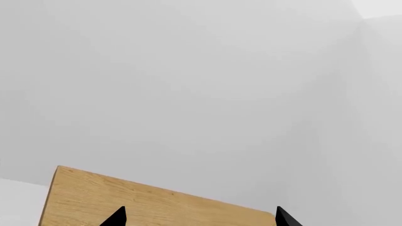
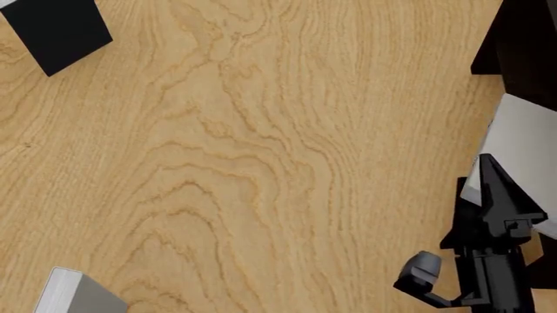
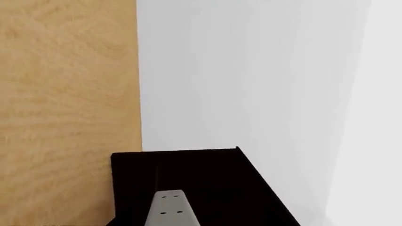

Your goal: Pick up the book on the right and place it on the cabinet shelf.

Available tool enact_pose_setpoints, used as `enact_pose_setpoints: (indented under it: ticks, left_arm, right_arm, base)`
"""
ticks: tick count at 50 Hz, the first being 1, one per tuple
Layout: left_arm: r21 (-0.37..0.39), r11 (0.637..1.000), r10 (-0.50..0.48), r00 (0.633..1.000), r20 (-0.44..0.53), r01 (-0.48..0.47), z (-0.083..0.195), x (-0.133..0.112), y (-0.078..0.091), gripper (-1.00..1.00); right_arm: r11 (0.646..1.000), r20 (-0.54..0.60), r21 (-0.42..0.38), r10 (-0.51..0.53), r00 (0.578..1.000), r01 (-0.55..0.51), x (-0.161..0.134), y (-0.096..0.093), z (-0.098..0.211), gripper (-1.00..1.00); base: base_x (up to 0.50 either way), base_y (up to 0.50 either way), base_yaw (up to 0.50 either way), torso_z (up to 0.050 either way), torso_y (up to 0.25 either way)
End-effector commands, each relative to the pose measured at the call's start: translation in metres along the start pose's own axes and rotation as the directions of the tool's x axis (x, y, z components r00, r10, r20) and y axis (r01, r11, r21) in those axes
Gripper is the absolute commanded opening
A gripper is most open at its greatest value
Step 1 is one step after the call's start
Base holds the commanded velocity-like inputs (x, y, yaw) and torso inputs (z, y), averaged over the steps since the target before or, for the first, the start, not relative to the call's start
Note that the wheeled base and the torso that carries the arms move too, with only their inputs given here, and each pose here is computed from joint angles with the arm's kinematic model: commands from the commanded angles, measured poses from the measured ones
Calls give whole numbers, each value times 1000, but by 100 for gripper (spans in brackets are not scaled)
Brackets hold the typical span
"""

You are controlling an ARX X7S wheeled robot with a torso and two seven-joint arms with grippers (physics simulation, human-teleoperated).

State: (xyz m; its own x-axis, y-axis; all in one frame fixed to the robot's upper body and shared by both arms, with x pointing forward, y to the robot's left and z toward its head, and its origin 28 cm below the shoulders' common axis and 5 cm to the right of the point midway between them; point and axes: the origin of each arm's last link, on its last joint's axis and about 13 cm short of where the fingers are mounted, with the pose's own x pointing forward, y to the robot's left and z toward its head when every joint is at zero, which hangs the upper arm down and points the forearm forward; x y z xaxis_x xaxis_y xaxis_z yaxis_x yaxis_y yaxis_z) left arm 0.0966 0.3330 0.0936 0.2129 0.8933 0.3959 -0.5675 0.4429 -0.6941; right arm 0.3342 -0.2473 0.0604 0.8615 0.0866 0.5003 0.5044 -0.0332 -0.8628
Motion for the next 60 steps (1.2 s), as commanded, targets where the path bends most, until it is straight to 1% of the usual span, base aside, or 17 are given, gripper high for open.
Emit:
enact_pose_setpoints:
  ticks: [1,14,18,26,35,39,41,43,44,48,49,52,54,56,57,58,60]
  left_arm:
    - [1,1000,1,1000,-2,-1,-1,0,1,100]
    - [3,1000,5,1000,-3,-5,-1,0,2,100]
    - [2,1000,5,1000,-2,-5,0,0,2,100]
    - [1,1000,8,1000,-7,-8,-1,1,1,100]
    - [-2,1000,8,1000,-5,-8,-1,1,2,100]
    - [0,1000,4,1000,-5,-4,-2,1,1,100]
    - [2,1000,6,1000,-7,-6,-2,1,2,100]
    - [2,1000,8,1000,-4,-8,-2,1,2,100]
    - [1,1000,8,1000,-2,-8,-1,1,2,100]
    - [2,1000,7,1000,-3,-7,-1,1,1,100]
    - [-1,1000,6,1000,-2,-6,-1,0,1,100]
    - [0,1000,6,1000,-4,-6,-2,0,1,100]
    - [0,1000,7,1000,-4,-7,-2,1,2,100]
    - [0,1000,6,1000,-3,-6,-1,0,2,100]
    - [1,1000,7,1000,-3,-7,-1,0,2,100]
    - [0,1000,7,1000,-2,-7,-1,0,2,100]
    - [0,1000,8,1000,-3,-8,-1,1,3,100]
  right_arm:
    - [981,215,145,99,972,-131,33,-2,67,100]
    - [979,296,180,41,954,-98,30,-16,83,100]
    - [977,314,188,34,949,-97,29,-17,87,100]
    - [970,398,213,19,917,-113,22,-19,106,100]
    - [965,443,230,12,896,-126,18,-21,118,100]
    - [962,436,243,4,900,-122,21,-24,120,100]
    - [954,415,278,-11,910,-115,23,-27,120,100]
    - [950,406,292,-21,914,-108,25,-30,120,100]
    - [938,390,333,-43,920,-98,26,-33,121,100]
    - [921,369,382,-72,927,-80,29,-41,123,100]
    - [906,352,418,-87,932,-74,30,-44,124,100]
    - [878,313,474,-95,945,-69,31,-50,126,100]
    - [850,281,523,-100,954,-65,31,-52,127,100]
    - [835,264,547,-110,958,-55,31,-53,127,100]
    - [813,239,580,-108,965,-53,32,-54,127,100]
    - [801,220,597,-101,970,-52,32,-54,127,100]
    - [760,188,648,-102,977,-46,32,-55,128,100]
  base:
    - [14,4,21,0,-14]
    - [9,4,18,0,-9]
    - [0,2,4,0,0]
    - [0,0,0,0,0]
    - [0,0,0,0,0]
    - [0,0,0,0,0]
    - [0,0,0,0,0]
    - [0,0,0,0,0]
    - [0,0,0,0,0]
    - [0,0,0,0,0]
    - [0,0,0,0,0]
    - [0,0,0,0,0]
    - [0,0,0,0,0]
    - [0,0,0,0,0]
    - [0,0,0,0,0]
    - [0,0,0,0,0]
    - [0,0,0,0,0]
